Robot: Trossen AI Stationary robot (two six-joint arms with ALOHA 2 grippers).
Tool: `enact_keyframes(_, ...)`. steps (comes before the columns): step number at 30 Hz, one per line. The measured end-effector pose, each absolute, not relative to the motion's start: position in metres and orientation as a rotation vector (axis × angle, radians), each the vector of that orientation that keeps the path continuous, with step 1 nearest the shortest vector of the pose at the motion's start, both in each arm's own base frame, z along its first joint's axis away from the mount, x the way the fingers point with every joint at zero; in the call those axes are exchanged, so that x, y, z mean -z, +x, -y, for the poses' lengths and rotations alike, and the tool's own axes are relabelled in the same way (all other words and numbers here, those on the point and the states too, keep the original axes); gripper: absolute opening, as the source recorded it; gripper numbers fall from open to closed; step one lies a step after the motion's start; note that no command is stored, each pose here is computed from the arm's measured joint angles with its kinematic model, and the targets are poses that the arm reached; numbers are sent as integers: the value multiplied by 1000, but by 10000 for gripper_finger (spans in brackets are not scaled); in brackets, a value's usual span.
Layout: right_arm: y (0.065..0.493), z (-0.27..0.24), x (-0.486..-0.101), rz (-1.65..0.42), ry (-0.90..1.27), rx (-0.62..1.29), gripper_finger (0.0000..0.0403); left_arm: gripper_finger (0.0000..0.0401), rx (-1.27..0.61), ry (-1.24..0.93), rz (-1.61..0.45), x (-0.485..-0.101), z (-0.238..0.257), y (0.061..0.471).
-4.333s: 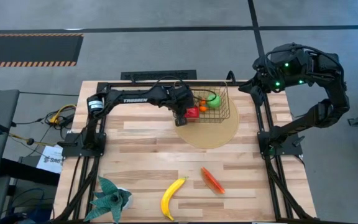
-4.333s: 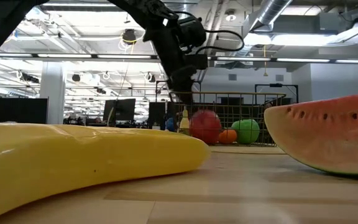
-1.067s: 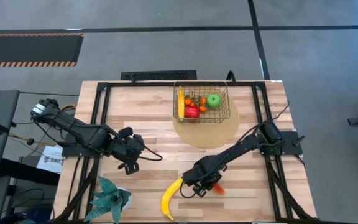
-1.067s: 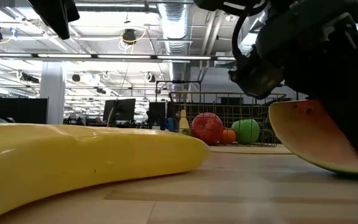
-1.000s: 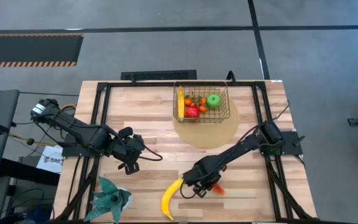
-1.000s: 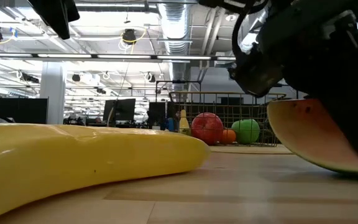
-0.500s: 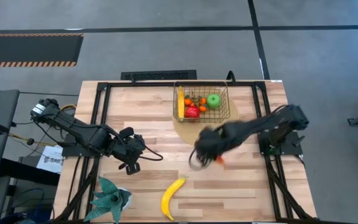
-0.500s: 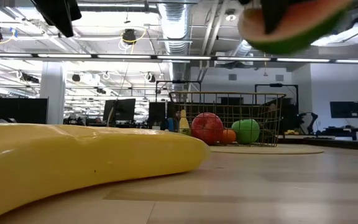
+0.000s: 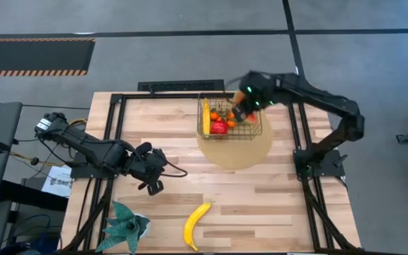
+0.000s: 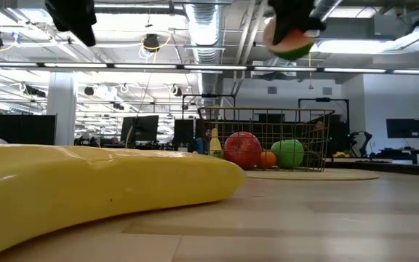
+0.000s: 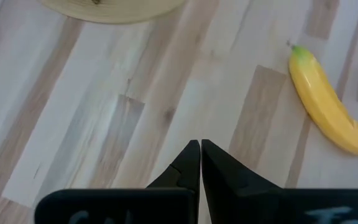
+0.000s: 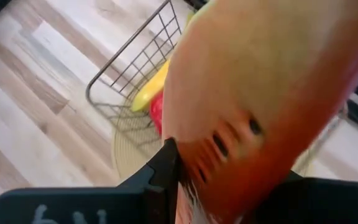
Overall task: Build produce basket
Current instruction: Put the red watermelon into the wire basket
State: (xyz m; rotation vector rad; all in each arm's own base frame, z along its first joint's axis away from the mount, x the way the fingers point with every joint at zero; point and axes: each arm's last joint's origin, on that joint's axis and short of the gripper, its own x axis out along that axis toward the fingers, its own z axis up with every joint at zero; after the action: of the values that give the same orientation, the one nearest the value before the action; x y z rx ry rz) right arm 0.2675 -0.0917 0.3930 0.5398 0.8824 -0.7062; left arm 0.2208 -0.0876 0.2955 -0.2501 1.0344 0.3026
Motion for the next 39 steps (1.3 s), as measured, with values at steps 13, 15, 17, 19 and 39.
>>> enact_keyframes(13,322,166,-285,-1331,479,549,114,0,-417,-330,-1005,-296,66,228)
enact_keyframes(15,328,169,-270,-1393,464,525,114,0,-424,-334,-1004,-296,65,229)
enact_keyframes(17,334,172,-257,-1427,455,512,114,0,-429,-338,-1004,-296,63,229)
enact_keyframes(19,338,174,-247,-1456,453,504,114,0,-433,-341,-1004,-296,62,230)
enact_keyframes(39,332,166,-205,-1706,494,493,114,0,-429,-339,-1011,-296,61,230)
